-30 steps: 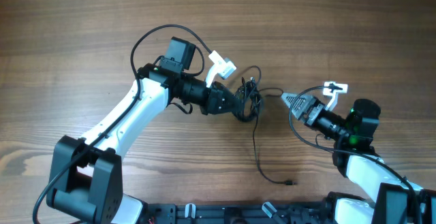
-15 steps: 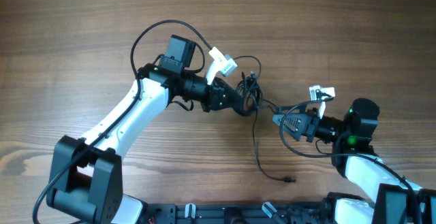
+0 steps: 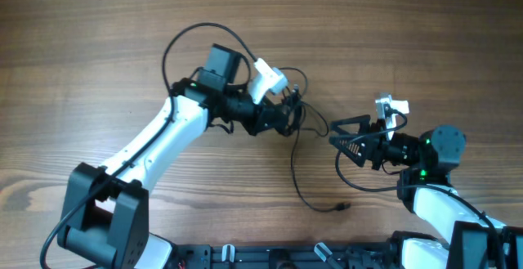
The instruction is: Untangle cables
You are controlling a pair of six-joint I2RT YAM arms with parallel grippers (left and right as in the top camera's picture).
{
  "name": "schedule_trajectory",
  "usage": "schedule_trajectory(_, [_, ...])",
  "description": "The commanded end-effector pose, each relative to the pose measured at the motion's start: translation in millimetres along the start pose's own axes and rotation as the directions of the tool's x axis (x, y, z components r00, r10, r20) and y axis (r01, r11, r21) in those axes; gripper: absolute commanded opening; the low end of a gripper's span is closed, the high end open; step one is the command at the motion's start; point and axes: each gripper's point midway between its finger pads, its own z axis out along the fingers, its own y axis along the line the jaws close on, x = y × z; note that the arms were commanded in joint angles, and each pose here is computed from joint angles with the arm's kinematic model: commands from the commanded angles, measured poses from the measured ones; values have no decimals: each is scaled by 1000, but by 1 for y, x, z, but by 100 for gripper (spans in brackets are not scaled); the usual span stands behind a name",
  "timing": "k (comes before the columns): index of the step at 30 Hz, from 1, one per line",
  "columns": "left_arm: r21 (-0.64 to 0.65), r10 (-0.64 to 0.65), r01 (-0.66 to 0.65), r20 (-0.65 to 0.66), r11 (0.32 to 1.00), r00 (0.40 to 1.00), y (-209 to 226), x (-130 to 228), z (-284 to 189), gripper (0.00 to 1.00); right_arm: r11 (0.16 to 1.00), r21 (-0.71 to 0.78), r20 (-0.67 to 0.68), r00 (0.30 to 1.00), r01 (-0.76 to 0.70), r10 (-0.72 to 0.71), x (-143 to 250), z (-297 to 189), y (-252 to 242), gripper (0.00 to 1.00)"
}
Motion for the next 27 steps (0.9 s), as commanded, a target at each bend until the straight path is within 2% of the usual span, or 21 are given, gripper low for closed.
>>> schedule_trajectory(1, [30,70,-69,-19,997,997,-24,-3,13,4,992,26,59,990,-126,124,-10,14,-3,50])
schedule_trajectory(9, [45,114,-111,-58,993,992,-41,3,27,4,975,127,144,976,-181,163,-12,28,-25,49])
schedule_trajectory(15, [51,119,-116,-62,992,991,-44,4,29,4,961,156,127,970,-228,209,-2,27,-34,47])
schedule_trajectory(25, [88,143,-139,-40,986,989,-53,-1,31,4,960,120,83,966,-252,243,7,38,-24,46])
schedule_trajectory(27, [92,154,-150,-38,984,987,-55,-1,33,4,962,108,65,967,-251,245,11,43,-20,42])
